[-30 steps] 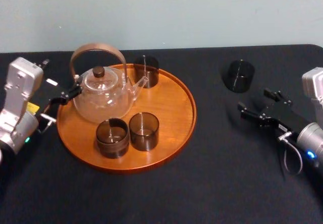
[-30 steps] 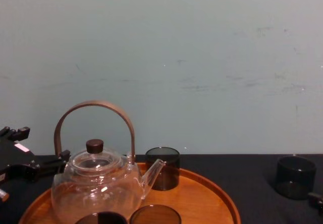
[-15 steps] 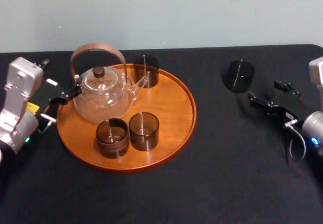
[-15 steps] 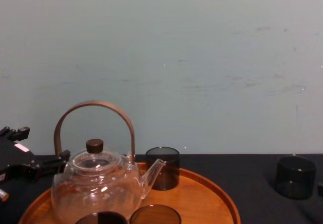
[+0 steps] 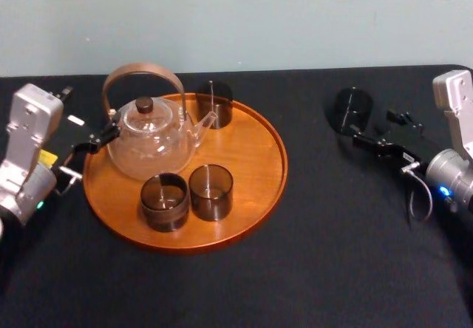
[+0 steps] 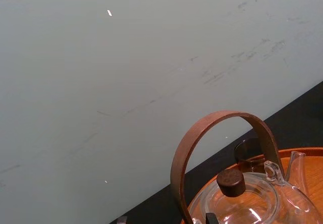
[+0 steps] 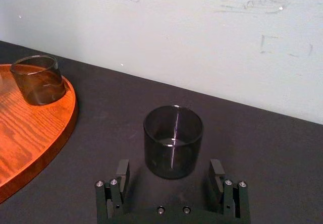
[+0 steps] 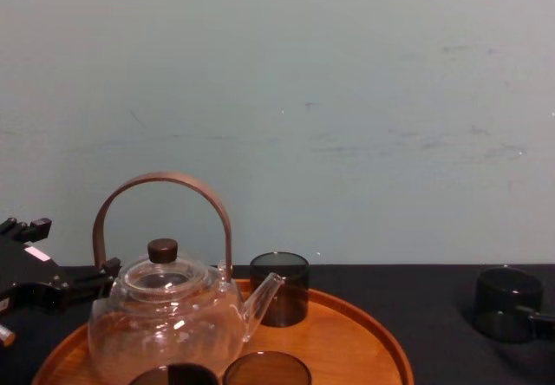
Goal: Pick up the glass from the table and place it on the tray.
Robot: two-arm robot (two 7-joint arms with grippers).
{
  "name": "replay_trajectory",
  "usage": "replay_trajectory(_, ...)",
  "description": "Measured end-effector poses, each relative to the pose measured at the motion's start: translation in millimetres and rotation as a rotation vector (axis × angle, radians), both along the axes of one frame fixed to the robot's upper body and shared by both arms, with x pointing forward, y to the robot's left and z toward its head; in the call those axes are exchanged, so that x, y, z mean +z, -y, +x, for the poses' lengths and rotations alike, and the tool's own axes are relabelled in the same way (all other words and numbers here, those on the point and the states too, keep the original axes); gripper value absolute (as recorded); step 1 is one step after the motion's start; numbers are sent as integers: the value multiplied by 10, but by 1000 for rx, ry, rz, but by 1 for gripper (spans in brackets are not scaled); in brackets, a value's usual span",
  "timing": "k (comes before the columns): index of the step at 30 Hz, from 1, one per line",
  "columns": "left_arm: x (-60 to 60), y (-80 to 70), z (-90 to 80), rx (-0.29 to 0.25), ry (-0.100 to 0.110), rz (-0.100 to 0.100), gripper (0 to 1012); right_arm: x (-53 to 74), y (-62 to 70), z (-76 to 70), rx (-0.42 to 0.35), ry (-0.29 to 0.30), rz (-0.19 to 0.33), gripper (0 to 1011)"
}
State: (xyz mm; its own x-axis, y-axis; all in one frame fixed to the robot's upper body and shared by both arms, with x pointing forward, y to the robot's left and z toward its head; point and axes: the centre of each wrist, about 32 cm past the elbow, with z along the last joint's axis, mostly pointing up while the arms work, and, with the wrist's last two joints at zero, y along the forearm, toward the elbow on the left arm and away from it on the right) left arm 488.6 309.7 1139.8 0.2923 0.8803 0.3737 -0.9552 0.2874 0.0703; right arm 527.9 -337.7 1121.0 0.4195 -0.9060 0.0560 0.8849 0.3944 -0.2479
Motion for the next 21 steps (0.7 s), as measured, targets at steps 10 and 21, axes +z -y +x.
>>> replay_trajectory(10,0,0,0,0,0,0,1010,-58,-32,185,-6,-15,0,1002)
replay_trajectory(21,0,0,0,0,0,0,1009,-102,-61,352,-18,-20,-3,1002)
